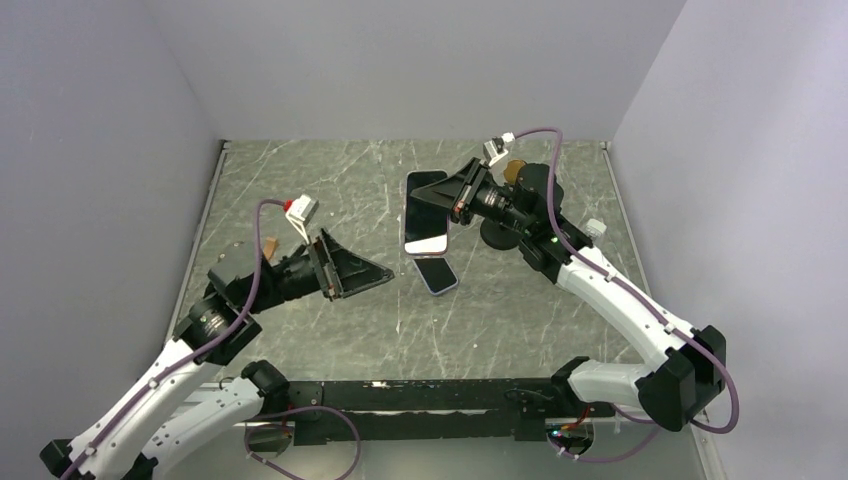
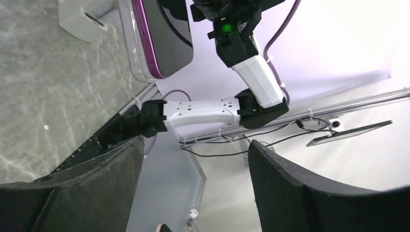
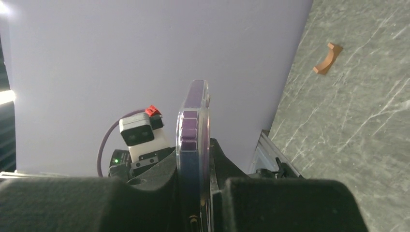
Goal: Take the phone out of the phone case
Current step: Remove the phone case from the phone.
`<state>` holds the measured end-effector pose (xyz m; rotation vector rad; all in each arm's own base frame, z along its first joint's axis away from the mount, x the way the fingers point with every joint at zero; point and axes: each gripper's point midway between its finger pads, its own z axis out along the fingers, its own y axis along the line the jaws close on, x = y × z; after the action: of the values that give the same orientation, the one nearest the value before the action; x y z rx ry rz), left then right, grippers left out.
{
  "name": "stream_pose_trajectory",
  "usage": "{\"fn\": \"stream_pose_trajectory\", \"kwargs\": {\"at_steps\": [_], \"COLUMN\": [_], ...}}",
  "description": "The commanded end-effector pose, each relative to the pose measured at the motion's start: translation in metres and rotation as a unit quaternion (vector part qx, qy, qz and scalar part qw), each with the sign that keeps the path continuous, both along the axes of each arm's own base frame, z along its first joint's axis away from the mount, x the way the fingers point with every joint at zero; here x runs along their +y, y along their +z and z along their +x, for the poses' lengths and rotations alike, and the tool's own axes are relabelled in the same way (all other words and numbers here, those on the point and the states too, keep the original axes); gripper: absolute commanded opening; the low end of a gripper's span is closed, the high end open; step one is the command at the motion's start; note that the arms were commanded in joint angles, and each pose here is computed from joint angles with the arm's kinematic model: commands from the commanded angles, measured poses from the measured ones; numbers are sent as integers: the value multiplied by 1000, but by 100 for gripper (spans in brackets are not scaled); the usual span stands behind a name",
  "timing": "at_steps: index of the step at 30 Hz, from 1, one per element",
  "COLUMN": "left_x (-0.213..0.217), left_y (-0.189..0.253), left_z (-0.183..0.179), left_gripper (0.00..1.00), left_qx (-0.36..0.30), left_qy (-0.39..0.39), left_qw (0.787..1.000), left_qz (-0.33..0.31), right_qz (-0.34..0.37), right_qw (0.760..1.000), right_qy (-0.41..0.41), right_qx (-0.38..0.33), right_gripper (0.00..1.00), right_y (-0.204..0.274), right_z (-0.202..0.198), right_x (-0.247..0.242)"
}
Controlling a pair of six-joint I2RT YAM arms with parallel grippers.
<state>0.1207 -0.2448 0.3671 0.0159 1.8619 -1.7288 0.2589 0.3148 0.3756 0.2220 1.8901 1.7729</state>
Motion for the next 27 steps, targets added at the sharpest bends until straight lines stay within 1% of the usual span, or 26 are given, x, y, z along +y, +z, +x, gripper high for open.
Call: {"fn": "stream_pose_trajectory", "kwargs": {"at_steps": [1, 2, 5, 8, 10, 12, 15, 20, 25, 27], "left_x": [-4, -3, -7, -13, -18, -24, -33, -36, -39, -37], "left_y": [44, 51, 65, 68, 69, 70, 62, 46, 29, 24], "left_z": [-11, -9, -3, 4, 8, 8, 10, 15, 20, 22], "left_gripper": [81, 79, 78, 80, 79, 78, 77, 76, 76, 78], "left_qx": [20, 23, 38, 52, 55, 54, 73, 106, 136, 148], "left_qy": [-34, -27, -34, -41, -43, -49, -55, -47, -34, -22], "left_qw": [997, 995, 986, 978, 976, 975, 976, 970, 972, 972], "left_qz": [-72, -91, -157, -197, -208, -208, -197, -214, -188, -183], "right_qz": [40, 40, 43, 44, 46, 46, 52, 60, 61, 62], "right_qw": [999, 999, 998, 998, 998, 998, 998, 997, 998, 997], "right_qy": [10, 12, 15, 18, 21, 21, 23, 32, 26, 27], "right_qx": [-33, -32, -32, -33, -32, -31, -28, -24, -23, -23], "right_gripper": [0, 0, 0, 0, 0, 0, 0, 0, 0, 0], "right_y": [27, 26, 27, 28, 29, 29, 31, 33, 34, 34], "right_z": [-5, -4, -5, -6, -7, -8, -9, -12, -14, -15], "right_x": [-2, -2, 0, 0, 0, -1, -1, 0, -4, -4]}}
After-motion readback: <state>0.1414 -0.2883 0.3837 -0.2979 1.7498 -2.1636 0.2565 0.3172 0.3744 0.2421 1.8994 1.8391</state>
